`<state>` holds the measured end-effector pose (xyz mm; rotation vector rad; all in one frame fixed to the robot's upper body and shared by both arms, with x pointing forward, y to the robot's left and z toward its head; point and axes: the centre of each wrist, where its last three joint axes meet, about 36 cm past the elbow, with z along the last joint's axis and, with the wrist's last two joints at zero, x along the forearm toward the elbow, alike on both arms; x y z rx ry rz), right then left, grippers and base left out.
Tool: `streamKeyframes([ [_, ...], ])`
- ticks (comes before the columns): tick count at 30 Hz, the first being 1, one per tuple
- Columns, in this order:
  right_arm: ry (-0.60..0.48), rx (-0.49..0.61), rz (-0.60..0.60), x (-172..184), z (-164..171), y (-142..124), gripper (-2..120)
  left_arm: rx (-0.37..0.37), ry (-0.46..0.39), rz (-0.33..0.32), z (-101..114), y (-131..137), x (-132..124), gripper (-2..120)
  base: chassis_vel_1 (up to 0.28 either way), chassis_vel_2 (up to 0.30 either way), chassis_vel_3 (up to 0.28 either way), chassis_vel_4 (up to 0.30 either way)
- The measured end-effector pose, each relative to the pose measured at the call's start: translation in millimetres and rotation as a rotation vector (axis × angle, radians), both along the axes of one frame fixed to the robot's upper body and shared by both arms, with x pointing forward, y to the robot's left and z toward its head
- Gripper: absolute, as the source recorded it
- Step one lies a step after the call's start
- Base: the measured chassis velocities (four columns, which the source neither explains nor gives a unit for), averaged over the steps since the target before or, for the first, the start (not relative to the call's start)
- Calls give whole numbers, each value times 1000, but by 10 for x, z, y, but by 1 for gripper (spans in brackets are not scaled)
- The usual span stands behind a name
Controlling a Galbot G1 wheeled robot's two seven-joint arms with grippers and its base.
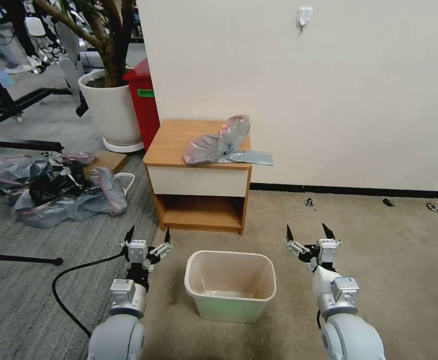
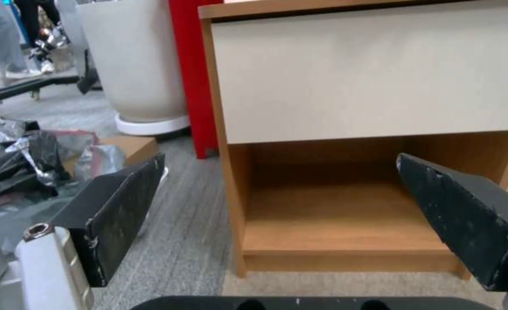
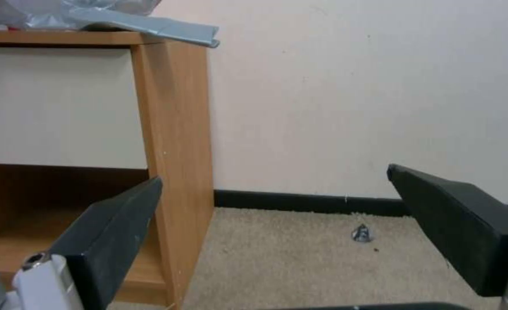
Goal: Pick up the garbage bag from the table and place it over the trash can.
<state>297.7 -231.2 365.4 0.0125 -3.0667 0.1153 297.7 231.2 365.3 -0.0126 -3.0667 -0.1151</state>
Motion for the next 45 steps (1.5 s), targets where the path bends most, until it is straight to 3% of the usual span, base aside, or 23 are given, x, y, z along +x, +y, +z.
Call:
streamKeyframes([
  [45,0,0,0,0,0,0,100,0,0,0,0,0,0,100,0,0,0,0],
])
